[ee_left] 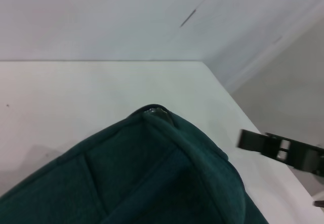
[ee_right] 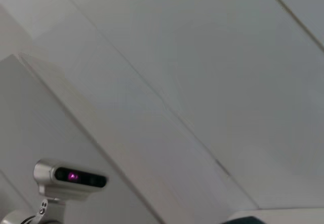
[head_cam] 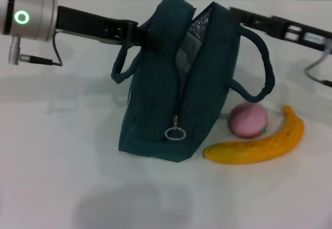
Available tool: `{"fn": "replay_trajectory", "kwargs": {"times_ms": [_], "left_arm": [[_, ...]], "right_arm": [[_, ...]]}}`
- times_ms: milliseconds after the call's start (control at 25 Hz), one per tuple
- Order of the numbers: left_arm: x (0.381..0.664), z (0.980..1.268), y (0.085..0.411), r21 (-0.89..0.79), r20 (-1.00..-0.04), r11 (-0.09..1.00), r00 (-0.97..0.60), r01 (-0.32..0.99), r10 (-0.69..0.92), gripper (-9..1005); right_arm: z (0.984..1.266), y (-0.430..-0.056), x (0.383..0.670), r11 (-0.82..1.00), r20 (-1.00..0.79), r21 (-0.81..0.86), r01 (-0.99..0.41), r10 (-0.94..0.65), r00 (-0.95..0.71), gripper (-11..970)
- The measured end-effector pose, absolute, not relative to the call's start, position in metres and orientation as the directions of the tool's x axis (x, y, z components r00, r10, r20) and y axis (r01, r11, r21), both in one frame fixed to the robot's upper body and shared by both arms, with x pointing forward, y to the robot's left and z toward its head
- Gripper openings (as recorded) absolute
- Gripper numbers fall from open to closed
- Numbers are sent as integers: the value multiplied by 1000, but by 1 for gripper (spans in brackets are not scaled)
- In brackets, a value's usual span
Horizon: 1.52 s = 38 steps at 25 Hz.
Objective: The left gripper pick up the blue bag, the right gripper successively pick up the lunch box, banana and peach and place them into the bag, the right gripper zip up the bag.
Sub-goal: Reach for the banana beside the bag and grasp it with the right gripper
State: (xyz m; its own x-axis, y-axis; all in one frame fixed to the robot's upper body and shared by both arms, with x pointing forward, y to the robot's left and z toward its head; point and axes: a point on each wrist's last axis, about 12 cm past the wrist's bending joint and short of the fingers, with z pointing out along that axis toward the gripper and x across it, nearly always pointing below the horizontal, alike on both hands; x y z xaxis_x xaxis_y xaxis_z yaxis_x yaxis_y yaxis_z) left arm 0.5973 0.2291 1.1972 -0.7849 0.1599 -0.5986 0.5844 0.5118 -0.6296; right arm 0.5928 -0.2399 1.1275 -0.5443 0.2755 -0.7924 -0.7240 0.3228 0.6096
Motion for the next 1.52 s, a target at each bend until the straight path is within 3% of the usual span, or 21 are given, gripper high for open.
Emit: {"fn": "replay_trajectory", "kwargs": {"times_ms": [240,400,520,760,1040,1280,1520], "left_arm": [[599,1198,239,-633,-603,526,-788,568,124,56],[599,1197,248,-635,-606,538,-789,554,96,56],[599,1196,252,-641,-606,541,-792,544,78,56],[603,1198,251,-636,-619,545,-783,547,64,56],[606,1201,249,-635,-627,546,-777,546,48,56],[606,1201,249,-640,-630,541,-776,545,36,56],[604,1200,251,-658,-631,524,-776,541,9,56]], "right_arm": [[1129,-303,575,473,-779,592,-653,130,-613,655],[1144,-341,555,547,-818,502,-670,48,-573,652],[1171,-354,533,580,-884,337,-742,-77,-461,645],[1219,-338,504,517,-851,13,-856,-443,-280,634],[1227,-301,516,428,-576,-140,-893,-769,-278,640],[1216,-273,528,381,-374,-182,-907,-879,-294,657],[1203,-255,532,293,-342,-195,-936,-915,-215,696]]}}
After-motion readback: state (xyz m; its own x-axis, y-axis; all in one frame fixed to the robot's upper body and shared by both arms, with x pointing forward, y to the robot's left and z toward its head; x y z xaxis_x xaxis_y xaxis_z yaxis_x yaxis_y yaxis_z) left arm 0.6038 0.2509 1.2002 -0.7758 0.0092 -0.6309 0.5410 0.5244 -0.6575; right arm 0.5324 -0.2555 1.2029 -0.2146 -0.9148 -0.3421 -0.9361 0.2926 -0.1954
